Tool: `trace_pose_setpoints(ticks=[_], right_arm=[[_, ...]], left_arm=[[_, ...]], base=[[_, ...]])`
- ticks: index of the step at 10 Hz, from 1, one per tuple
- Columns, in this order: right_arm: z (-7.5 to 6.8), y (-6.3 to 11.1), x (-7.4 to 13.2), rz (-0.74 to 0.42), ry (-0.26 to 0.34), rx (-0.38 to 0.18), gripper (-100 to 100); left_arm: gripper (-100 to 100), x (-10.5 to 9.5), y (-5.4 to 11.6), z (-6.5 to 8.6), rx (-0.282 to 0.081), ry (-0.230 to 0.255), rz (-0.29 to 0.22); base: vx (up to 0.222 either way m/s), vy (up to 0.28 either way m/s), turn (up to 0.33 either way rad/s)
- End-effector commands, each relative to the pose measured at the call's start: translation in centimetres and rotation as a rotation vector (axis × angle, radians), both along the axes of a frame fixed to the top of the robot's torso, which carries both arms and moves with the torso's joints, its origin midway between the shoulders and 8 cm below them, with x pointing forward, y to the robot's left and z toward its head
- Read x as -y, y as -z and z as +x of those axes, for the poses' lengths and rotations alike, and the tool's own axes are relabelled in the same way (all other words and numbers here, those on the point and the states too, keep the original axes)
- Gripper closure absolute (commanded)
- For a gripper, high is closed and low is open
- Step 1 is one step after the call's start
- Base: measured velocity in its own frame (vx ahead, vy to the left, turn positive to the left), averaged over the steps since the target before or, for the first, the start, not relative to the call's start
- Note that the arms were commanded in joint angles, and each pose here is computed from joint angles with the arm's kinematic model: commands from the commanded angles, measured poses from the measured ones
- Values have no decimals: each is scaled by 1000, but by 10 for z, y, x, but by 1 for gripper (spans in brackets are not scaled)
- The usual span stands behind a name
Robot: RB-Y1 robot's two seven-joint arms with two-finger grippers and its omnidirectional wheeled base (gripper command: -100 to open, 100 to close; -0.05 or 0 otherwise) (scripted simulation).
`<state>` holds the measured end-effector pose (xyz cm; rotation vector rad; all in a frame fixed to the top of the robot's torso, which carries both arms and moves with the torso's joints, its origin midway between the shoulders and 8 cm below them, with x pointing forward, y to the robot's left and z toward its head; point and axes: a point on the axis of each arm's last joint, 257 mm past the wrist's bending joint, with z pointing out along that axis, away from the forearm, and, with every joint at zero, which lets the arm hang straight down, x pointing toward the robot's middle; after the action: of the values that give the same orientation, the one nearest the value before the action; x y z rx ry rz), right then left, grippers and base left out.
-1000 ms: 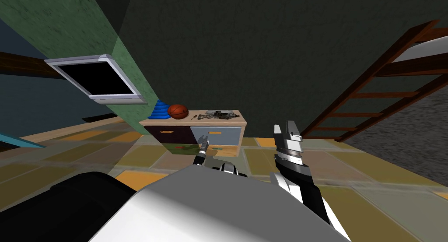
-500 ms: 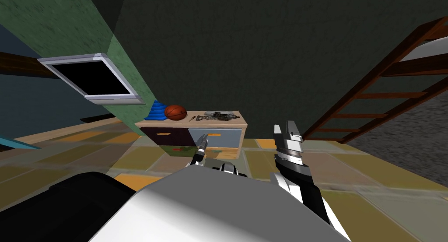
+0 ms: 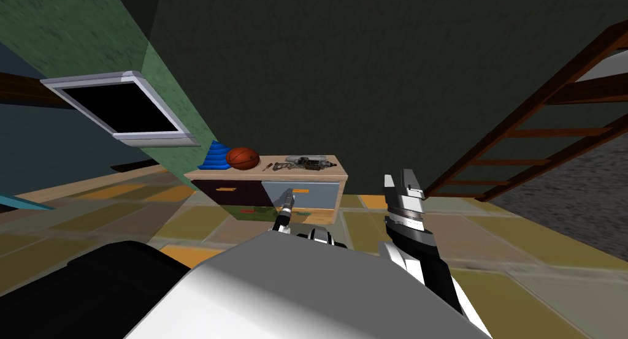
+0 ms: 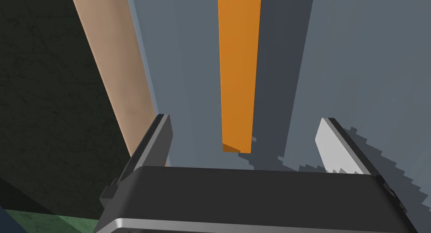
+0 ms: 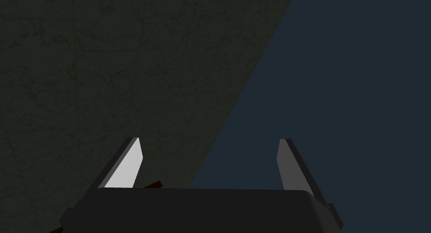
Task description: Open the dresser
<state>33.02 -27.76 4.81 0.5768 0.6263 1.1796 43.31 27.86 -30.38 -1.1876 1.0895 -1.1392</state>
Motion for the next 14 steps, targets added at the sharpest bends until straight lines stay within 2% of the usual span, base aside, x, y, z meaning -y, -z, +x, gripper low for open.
trace_pose_setpoints(ticks=[1,2,3,8,10,13,14], right_arm=[[0,0,0,0,0,0,0],[0,0,0,0,0,0,0],[0,0,0,0,0,0,0],[0,0,0,0,0,0,0],[0,0,0,0,0,0,0],[0,0,0,0,0,0,0],[0,0,0,0,0,0,0]], left_arm=[[-100,-1,-6,5,0,-2,-2],[-100,-1,-3,2,2,-1,-1],[100,-1,-4,2,1,-1,-2],[100,2,-11,-4,8,5,-1],[100,2,-6,-10,-6,6,-3],[100,4,-9,-14,2,10,-2],[100,4,-6,-14,-6,10,-4]], base=[[80,10,-11],[52,7,-4],[7,1,1],[-162,-23,10],[-108,-24,10],[-190,-8,8],[-95,-7,-6]])
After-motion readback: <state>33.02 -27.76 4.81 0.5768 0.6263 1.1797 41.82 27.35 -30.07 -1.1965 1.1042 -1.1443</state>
